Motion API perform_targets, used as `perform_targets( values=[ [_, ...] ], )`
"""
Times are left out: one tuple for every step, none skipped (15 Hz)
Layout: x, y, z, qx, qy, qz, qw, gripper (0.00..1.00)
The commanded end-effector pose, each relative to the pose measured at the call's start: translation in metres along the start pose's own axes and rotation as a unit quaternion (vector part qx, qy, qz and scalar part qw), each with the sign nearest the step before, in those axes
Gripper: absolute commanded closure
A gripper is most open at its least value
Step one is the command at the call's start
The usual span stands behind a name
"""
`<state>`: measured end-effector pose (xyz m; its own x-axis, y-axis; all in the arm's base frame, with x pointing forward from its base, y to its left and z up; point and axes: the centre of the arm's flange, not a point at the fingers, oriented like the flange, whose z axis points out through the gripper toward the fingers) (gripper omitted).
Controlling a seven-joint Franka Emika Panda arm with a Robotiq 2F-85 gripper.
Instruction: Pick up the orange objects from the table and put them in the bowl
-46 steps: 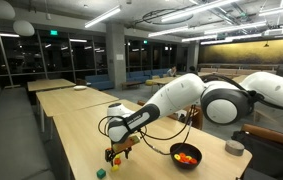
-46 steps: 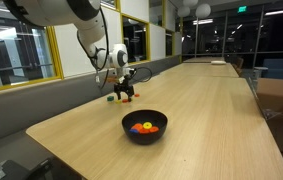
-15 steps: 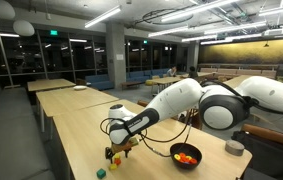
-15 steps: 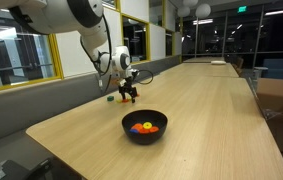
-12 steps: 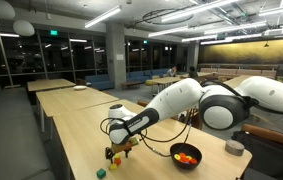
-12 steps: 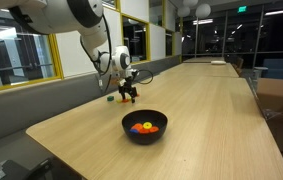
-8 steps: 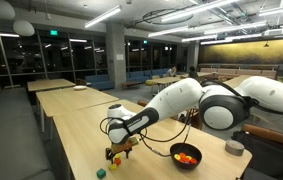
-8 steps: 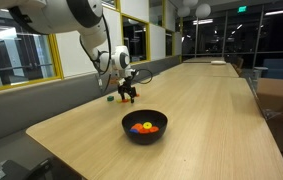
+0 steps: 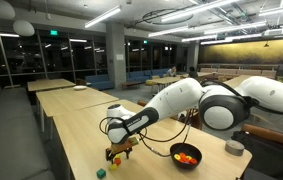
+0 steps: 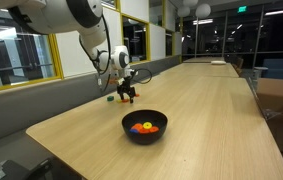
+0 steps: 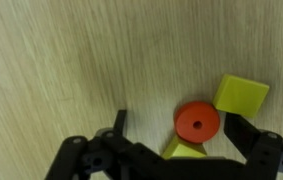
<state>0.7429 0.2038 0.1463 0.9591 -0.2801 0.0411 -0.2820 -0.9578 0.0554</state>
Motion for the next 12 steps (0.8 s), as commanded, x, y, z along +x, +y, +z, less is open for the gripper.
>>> perform_targets(
  values=[
    [0.0097, -0.0053, 0.001, 0.006, -0.005, 0.005, 1.0, 0.0],
    [0.0102, -0.0049, 0.0012, 0.007, -0.005, 0.006, 0.9999, 0.0],
    [0.0105, -0.0045, 0.0015, 0.008, -0.005, 0.006, 0.9999, 0.0],
    [0.0108, -0.004, 0.0009, 0.01, -0.005, 0.007, 0.9999, 0.0],
    [0.0109, -0.0036, 0.0006, 0.013, -0.005, 0.006, 0.9999, 0.0],
    [0.0111, -0.0032, 0.0008, 0.017, -0.006, 0.006, 0.9998, 0.0],
    [0.0111, -0.003, 0.0006, 0.02, -0.007, 0.007, 0.9997, 0.0],
    [0.0112, -0.0026, 0.0008, 0.023, -0.007, 0.008, 0.9997, 0.0],
    [0.0114, -0.0023, 0.0013, 0.026, -0.007, 0.009, 0.9996, 0.0],
    [0.0115, -0.0021, 0.0012, 0.028, -0.008, 0.01, 0.9995, 0.0],
    [0.0117, -0.0022, 0.0014, 0.03, -0.009, 0.01, 0.9995, 0.0],
    [0.0119, -0.0022, 0.0014, 0.031, -0.008, 0.011, 0.9994, 0.0]
  ],
)
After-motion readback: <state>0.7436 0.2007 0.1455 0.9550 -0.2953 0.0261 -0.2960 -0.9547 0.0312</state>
